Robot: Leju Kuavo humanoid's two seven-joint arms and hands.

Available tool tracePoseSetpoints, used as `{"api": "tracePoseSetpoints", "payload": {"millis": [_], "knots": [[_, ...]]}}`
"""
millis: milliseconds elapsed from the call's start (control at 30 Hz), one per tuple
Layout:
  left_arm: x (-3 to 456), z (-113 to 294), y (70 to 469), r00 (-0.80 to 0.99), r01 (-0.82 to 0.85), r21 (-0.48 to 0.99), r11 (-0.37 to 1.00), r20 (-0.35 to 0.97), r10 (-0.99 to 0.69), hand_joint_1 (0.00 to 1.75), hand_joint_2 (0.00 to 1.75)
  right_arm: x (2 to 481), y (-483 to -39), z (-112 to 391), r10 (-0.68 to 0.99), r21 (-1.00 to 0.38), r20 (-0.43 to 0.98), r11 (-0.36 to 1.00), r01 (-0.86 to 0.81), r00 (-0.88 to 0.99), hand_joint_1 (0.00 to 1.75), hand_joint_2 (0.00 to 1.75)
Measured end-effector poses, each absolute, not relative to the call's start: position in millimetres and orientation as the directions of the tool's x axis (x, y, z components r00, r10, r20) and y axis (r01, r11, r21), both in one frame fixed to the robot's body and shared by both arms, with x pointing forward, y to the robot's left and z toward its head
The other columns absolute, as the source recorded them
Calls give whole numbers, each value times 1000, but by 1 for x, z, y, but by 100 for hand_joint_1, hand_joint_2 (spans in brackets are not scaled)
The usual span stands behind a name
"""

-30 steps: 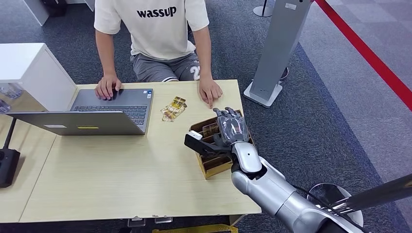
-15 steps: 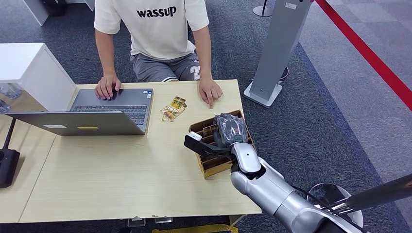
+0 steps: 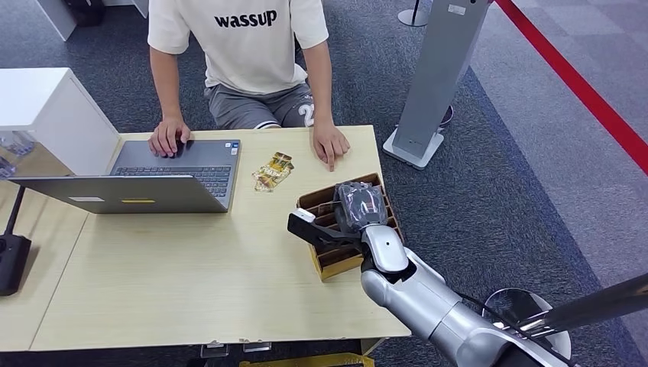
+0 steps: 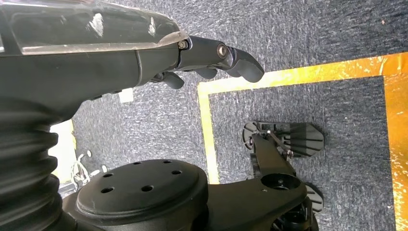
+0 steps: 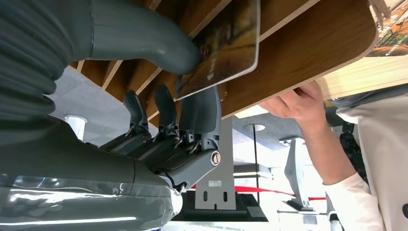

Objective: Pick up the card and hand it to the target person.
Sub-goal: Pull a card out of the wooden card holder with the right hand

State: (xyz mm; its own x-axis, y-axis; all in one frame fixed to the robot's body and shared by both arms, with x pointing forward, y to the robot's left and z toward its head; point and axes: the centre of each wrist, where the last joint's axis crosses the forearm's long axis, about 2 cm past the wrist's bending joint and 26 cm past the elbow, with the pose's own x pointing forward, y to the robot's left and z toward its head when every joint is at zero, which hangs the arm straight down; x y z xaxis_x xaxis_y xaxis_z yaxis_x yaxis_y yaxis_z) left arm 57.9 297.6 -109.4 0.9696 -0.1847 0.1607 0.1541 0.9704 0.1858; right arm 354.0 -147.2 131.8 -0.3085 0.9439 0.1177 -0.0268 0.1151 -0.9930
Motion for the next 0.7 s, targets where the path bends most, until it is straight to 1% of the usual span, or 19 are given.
{"api": "tracePoseSetpoints", "payload": {"millis": [67,100,233,367,700], "knots": [[58,-109,298,969,155,185,970,161,-186,0,0,354,-147,132,944,-993,117,114,-29,-308,166,175],[58,-109,298,969,157,183,970,162,-187,0,0,354,-147,132,944,-993,117,113,-30,-308,172,175],[57,-110,296,962,179,126,976,186,-200,0,175,354,-147,132,944,-992,123,117,-36,-307,175,175],[57,-110,296,956,192,73,979,212,-203,0,175,354,-147,132,943,-992,126,120,-38,-308,175,175],[57,-110,299,952,191,90,977,225,-207,0,175,355,-147,135,948,-991,130,127,-28,-292,175,175]]}}
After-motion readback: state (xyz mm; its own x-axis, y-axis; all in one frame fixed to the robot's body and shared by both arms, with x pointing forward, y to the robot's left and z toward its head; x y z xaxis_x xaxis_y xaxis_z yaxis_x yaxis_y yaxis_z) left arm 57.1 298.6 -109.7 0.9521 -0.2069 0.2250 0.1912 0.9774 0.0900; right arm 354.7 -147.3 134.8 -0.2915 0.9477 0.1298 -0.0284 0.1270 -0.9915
